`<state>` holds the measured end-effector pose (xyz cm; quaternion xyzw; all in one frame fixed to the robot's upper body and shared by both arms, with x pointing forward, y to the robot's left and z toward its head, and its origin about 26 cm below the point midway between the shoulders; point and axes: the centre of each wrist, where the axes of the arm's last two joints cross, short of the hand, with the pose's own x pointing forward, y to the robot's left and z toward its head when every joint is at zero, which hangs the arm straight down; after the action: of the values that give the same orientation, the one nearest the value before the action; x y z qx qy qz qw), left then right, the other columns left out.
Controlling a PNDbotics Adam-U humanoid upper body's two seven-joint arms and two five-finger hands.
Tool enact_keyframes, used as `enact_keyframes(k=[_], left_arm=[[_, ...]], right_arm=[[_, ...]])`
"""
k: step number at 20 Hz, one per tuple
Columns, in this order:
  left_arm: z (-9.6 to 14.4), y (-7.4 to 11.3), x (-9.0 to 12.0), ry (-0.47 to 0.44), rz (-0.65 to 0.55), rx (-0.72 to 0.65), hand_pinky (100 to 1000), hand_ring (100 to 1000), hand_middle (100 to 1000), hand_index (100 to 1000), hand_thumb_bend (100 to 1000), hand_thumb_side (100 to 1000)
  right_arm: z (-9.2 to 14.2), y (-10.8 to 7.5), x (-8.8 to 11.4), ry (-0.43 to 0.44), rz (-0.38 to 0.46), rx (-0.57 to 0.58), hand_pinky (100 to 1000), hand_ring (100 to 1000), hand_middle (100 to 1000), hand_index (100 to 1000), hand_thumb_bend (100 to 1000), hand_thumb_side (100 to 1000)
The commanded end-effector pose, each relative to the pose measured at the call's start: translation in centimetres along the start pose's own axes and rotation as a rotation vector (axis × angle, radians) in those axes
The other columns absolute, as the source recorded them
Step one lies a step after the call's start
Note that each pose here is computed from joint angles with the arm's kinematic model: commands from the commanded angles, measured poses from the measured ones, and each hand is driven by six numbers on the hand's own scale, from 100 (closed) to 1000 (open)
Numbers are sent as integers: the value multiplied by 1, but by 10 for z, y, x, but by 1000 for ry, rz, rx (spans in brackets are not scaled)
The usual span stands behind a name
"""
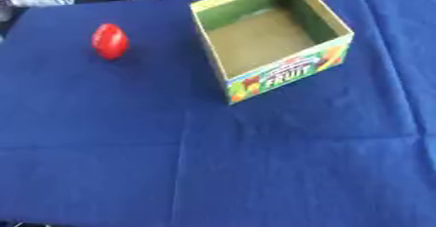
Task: Pick up objects on the table and place them in the box.
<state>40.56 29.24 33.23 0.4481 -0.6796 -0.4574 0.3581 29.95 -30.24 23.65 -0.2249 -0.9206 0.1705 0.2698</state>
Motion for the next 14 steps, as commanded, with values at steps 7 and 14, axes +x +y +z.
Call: enact_keyframes(k=[7, 14], left_arm=[[-31, -19, -7, 52, -18, -119, 482, 820, 799, 990, 296, 988], [-50, -31, 0, 59, -46, -158, 517, 829, 832, 1000, 327, 996]], right_arm=[[-6, -3, 7, -31, -3, 16, 650, 696, 529, 758, 100, 903], [-8, -2, 8, -35, -8, 21, 650, 696, 529, 757, 100, 900]])
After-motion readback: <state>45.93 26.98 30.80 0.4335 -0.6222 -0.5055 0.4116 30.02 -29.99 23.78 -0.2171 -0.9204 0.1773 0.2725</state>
